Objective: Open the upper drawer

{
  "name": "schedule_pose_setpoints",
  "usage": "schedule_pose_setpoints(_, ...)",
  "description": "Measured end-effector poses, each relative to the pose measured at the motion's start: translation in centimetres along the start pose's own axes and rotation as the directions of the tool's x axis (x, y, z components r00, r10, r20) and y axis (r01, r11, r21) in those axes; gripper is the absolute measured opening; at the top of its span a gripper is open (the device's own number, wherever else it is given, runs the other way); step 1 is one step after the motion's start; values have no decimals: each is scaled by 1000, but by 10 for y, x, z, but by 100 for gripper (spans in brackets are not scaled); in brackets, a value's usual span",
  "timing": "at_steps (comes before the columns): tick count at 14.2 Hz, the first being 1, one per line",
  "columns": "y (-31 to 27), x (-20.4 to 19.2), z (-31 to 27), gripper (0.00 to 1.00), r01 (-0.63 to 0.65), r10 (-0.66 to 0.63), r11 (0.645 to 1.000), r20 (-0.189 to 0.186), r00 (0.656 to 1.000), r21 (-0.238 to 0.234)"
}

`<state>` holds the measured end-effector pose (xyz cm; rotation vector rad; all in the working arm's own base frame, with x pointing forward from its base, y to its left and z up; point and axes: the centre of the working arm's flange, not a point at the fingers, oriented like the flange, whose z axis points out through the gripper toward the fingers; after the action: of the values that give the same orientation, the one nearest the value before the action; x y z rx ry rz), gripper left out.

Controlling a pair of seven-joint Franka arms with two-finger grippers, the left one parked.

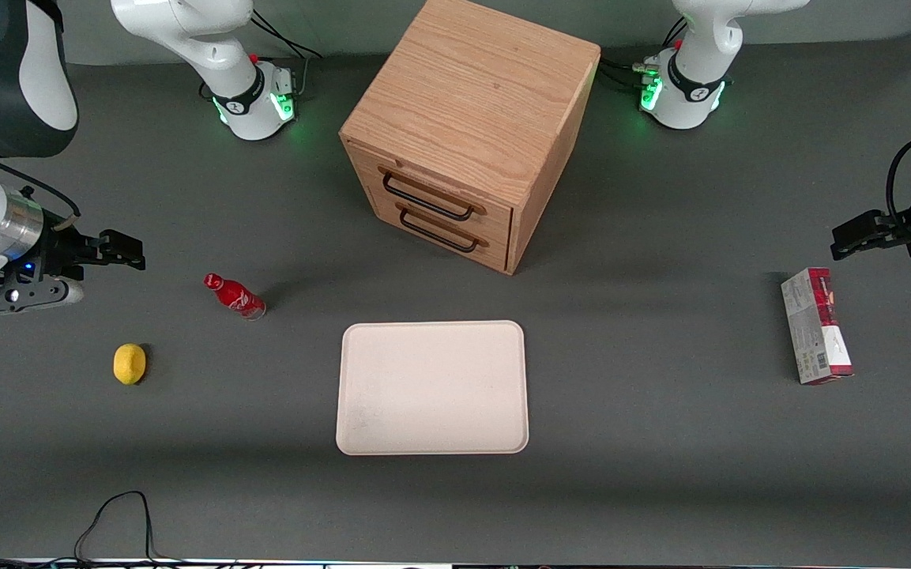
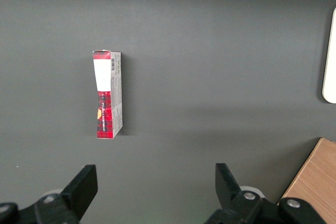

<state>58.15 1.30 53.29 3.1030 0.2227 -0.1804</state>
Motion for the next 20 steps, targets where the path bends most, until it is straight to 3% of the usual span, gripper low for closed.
schedule_pose_setpoints(4, 0, -2, -19, 100, -4, 3, 1000, 20, 1000, 19)
schedule_pose_setpoints(8, -22, 8, -26, 100, 26, -27, 997, 7, 1000, 68)
schedule_pose_setpoints(13, -81, 23, -14, 100, 123, -125, 990, 26, 992, 62)
schedule_pose_setpoints(17, -119, 39, -23, 100, 186, -186, 981, -7, 982, 52)
schedule_pose_setpoints(19, -144, 44, -22, 100, 262, -262, 964, -12, 965, 47)
schedule_pose_setpoints(20, -165, 47, -15, 100, 358, -359, 932, -4, 933, 46)
